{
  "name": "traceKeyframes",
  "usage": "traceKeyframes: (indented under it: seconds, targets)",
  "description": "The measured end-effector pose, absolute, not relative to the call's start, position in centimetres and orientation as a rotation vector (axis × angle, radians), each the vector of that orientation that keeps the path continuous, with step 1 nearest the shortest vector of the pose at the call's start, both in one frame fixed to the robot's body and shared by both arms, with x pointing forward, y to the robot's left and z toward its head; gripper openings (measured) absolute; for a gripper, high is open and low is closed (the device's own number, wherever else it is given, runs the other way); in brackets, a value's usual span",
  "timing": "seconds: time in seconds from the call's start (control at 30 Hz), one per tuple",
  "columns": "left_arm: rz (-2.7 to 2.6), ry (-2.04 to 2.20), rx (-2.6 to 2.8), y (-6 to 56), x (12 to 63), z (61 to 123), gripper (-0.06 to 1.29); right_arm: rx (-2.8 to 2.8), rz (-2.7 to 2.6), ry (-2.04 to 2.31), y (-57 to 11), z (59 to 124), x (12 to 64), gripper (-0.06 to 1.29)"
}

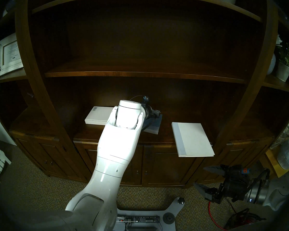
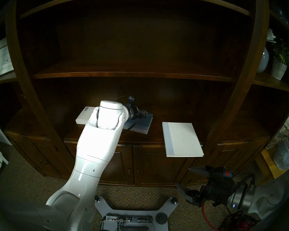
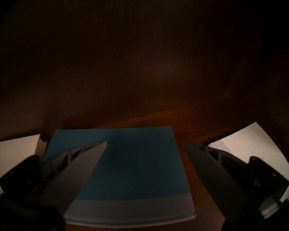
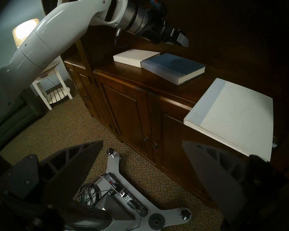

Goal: Close the books and align them horizontally on the shelf

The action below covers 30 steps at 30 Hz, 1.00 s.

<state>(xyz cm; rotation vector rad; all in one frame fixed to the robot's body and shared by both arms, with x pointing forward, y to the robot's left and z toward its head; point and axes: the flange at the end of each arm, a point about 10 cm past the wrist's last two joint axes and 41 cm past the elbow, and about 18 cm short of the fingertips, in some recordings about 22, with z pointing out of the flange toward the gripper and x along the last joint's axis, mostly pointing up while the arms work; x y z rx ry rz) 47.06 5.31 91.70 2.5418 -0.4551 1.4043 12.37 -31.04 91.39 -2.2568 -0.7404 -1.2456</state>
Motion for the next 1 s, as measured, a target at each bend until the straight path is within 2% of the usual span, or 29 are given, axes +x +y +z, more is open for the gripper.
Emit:
traceKeyframes:
  seconds: [0.4,1.0]
  targets:
    - [1.445,-0.426,2.568,9.5,44.9,91.1,1.26,-2.257,-1.246,-0.740,-31.0,91.4,12.4,1.23]
    - [1.352,-0.511,2.617,13.2,37.7,87.3,1.26,-2.257,-1.246,-0.741,-31.0,91.4,12.4,1.23]
